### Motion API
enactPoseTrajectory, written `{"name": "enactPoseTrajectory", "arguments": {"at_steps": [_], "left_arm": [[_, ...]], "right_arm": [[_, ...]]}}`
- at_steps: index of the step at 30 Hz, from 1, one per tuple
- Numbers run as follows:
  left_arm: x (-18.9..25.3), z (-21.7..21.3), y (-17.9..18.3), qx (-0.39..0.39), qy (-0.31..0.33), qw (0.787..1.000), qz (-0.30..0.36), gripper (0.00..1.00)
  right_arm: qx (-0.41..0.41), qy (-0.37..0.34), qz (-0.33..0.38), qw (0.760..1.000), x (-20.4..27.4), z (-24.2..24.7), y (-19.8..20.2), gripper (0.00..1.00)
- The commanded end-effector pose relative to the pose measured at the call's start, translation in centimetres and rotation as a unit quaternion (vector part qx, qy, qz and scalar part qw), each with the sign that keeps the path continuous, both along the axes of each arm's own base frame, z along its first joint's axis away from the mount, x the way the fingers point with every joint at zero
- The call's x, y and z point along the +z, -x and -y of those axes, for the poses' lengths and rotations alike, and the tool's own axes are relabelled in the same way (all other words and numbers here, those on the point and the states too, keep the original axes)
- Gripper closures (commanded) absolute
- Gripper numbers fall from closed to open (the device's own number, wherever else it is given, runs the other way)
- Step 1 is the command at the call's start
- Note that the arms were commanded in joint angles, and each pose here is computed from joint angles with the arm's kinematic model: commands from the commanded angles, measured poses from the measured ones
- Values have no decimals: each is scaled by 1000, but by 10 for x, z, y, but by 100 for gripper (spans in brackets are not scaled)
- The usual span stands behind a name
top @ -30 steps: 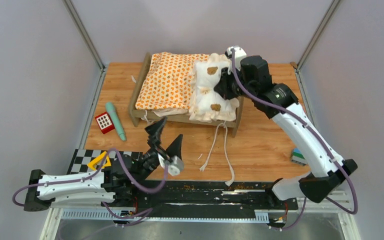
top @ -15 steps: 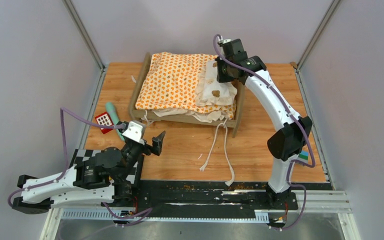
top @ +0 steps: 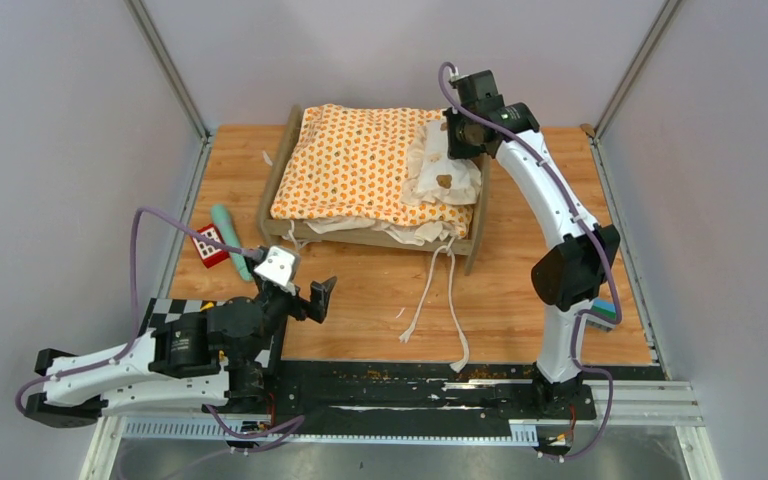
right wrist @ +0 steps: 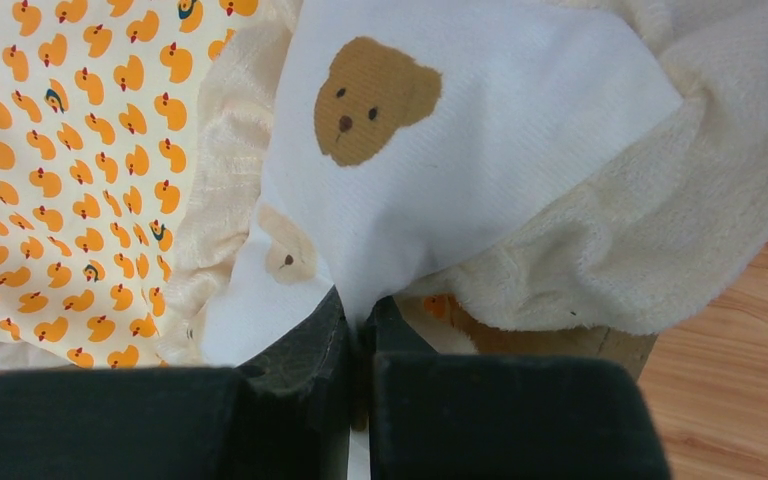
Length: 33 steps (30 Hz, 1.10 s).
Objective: Set up the pet bed
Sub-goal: Place the pillow on the mattress.
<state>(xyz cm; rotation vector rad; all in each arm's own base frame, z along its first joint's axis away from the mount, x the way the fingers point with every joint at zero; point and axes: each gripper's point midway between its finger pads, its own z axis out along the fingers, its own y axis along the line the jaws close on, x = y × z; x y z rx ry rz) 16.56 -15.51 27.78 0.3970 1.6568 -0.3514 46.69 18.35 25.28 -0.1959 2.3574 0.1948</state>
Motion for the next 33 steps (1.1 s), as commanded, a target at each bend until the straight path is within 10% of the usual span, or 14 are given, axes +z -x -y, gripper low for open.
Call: {"name": "enactPoseTrajectory", "arguments": {"at_steps": [1, 7, 14, 24, 33], "left_arm": [[5, 8, 2, -5, 13, 1000, -11, 0], [9, 2, 0, 9, 42, 999, -11, 0], [9, -2, -1, 21, 37, 999, -19, 0], [42, -4, -46, 52, 22, 998, -33, 0], [79, 42, -172, 43, 90, 994, -53, 6]], "right_arm": [[-7, 12, 23, 1000, 16, 9, 1, 89], [-3, 18, 53, 998, 39, 13, 1, 56], [-16, 14, 124, 992, 102, 26, 13, 42], [54, -51, 192, 979, 150, 18, 83, 40], [104, -159, 208, 960, 129, -19, 118, 57]]}}
